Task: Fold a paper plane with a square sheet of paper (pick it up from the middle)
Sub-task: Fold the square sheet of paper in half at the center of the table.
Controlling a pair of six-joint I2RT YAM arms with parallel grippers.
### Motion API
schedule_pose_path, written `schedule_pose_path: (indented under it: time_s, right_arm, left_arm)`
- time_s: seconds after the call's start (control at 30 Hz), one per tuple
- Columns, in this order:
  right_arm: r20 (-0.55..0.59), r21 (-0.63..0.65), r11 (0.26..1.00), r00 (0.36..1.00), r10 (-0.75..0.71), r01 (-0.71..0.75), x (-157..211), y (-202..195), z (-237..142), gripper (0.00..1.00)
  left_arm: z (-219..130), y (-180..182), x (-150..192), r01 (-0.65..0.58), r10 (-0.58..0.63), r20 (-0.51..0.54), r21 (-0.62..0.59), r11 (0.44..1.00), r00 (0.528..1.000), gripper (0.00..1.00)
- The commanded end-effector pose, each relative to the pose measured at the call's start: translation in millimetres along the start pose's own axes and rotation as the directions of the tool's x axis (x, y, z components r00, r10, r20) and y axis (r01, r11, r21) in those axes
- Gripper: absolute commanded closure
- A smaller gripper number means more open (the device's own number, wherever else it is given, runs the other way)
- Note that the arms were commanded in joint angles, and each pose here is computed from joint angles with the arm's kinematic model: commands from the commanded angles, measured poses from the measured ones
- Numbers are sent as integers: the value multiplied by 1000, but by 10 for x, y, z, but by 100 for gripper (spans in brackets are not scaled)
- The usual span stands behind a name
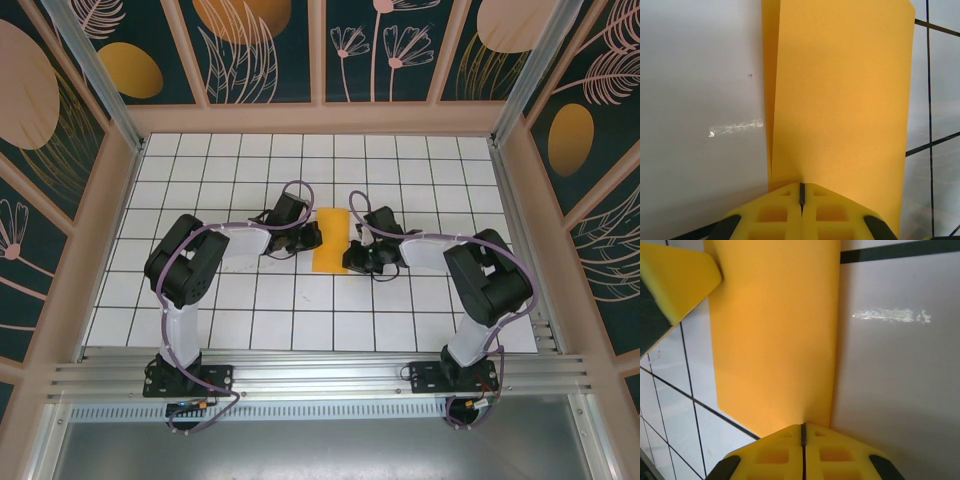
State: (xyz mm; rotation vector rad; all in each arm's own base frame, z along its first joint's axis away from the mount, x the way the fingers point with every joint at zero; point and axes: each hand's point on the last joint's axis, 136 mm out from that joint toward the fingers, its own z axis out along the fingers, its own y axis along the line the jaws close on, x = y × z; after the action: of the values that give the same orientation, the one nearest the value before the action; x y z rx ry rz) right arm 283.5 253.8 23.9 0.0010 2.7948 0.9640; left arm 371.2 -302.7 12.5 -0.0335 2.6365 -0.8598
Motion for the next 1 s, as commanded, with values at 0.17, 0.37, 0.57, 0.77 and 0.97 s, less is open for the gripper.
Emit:
schedule_pose_path:
  time_s: [0.17,0.37,0.57,0.77,0.97]
  right_arm:
    - [-39,60,998,999,29,-26,237,-228,12,93]
    - [-14,55,998,1000,10,-9,148,-138,-65,93]
    - [150,-3,999,988,-47,48,-335,279,-380,93]
    - [177,35,998,982,-59,54,-653,287,-209,93]
    - [149,66,997,988,-41,31,-780,108,33,94]
  left_arm:
    - [85,761,505,37,-71,-123,-255,966,990,100]
    - [81,762,508,36,-70,-123,-256,966,990,100]
    - [28,682,442,34,-62,-107,-238,971,992,100]
    - [-24,558,353,26,-47,-95,-210,977,994,100]
    - [-113,453,266,14,-29,-75,-192,981,997,100]
